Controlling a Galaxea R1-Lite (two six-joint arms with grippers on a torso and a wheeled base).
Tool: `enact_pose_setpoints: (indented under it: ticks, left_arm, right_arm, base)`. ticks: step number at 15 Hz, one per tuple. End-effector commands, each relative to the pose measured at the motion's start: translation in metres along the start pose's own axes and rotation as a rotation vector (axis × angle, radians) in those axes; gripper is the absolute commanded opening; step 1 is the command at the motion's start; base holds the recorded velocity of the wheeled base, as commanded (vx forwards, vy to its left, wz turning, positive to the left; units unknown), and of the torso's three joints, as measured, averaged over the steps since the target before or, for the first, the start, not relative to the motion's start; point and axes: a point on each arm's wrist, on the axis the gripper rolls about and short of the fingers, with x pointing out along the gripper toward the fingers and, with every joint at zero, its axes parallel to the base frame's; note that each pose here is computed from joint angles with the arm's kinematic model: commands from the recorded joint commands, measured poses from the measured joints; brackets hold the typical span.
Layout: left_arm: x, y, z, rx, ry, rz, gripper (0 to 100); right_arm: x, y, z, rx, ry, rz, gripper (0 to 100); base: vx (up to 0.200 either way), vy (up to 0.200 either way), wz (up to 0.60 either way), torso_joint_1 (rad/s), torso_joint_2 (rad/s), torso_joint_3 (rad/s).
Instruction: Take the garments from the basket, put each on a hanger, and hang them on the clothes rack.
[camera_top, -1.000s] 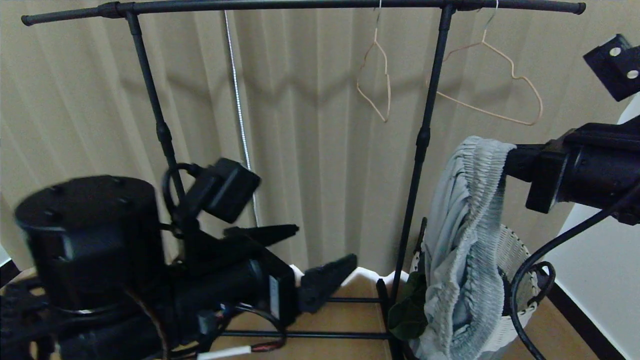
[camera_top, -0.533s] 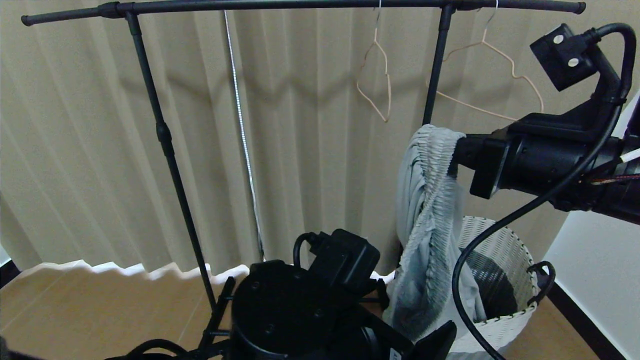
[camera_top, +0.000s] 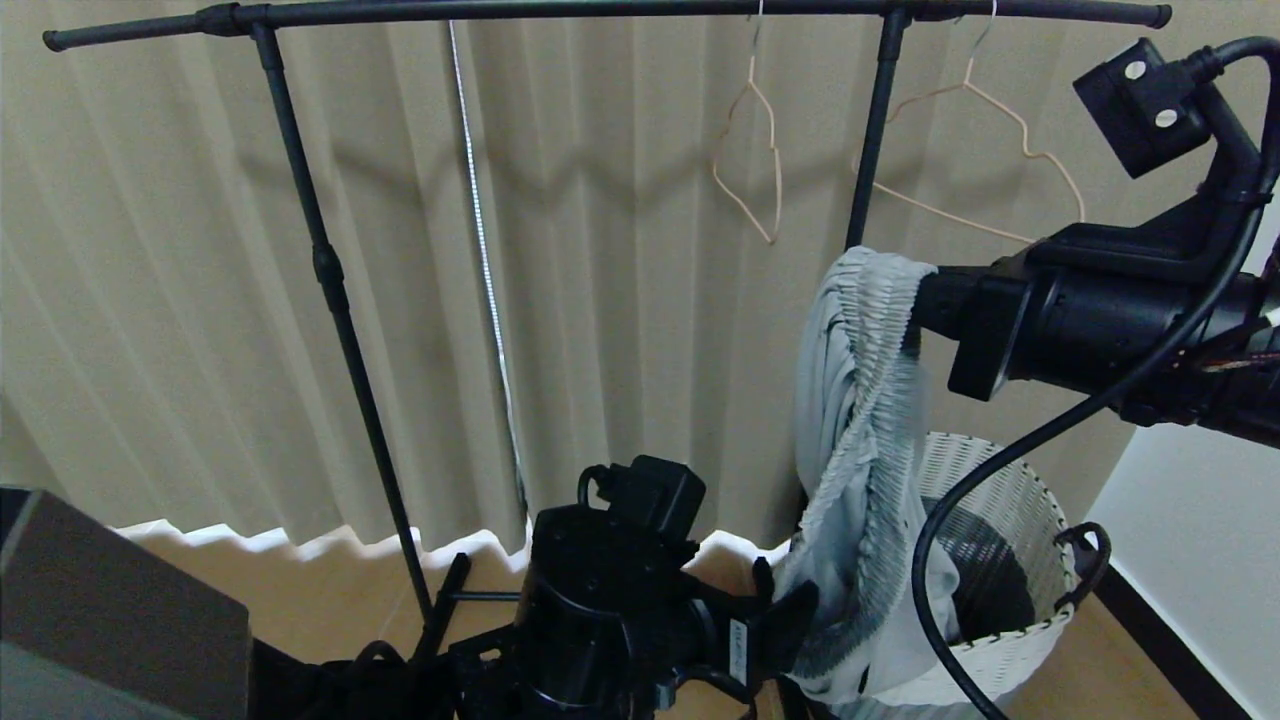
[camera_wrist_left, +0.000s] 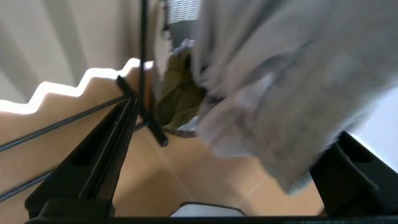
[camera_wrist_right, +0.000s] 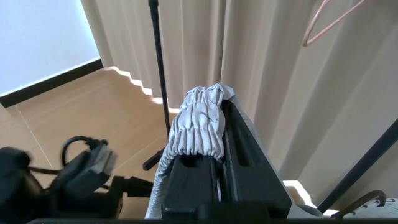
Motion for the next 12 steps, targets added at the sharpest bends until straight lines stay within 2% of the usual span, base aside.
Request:
enact_pose_setpoints:
  ticks: [1,5,6,8,10,11,12]
  left_arm:
    - [0.004,0.008,-0.01,0.003,0.035,0.031,100]
    - [-0.002,0.012,-0.021,0.019,0.078,0.044,100]
    - [-0.004,0.013,-0.024,0.023,0.088,0.048,0]
    - [-0.012,0.013,-0.024,0.055,0.089,0.048,0]
    - [-0.021,0.012,-0.021,0.091,0.04,0.044,0]
    - [-0.036,0.014,-0.012,0.114,-0.045,0.034,0]
    - [-0.047,0.017,-0.005,0.15,-0.075,0.036,0]
  right_arm:
    - [-0.007,0.001,0.005,-0.002,-0.021,0.003,0]
    - [-0.012,0.002,0.007,-0.003,-0.032,0.003,0]
    - [-0.012,0.002,0.006,-0.005,-0.03,-0.001,0]
    - [-0.013,0.002,0.006,-0.003,-0.028,-0.001,0]
    - [-0.012,0.001,0.004,-0.004,-0.022,-0.003,0]
    - [-0.01,0.001,0.003,-0.003,-0.016,-0.007,0]
    - [-0.009,0.0,0.002,-0.002,-0.013,-0.008,0]
  base:
    - [0.0,0.0,0.0,0.0,0.0,0.0]
    - [0.0,0.0,0.0,0.0,0.0,0.0]
    - [0.0,0.0,0.0,0.0,0.0,0.0]
    - [0.0,0.0,0.0,0.0,0.0,0.0]
    - [0.0,0.0,0.0,0.0,0.0,0.0]
    - [0.0,0.0,0.0,0.0,0.0,0.0]
    - [0.0,0.0,0.0,0.0,0.0,0.0]
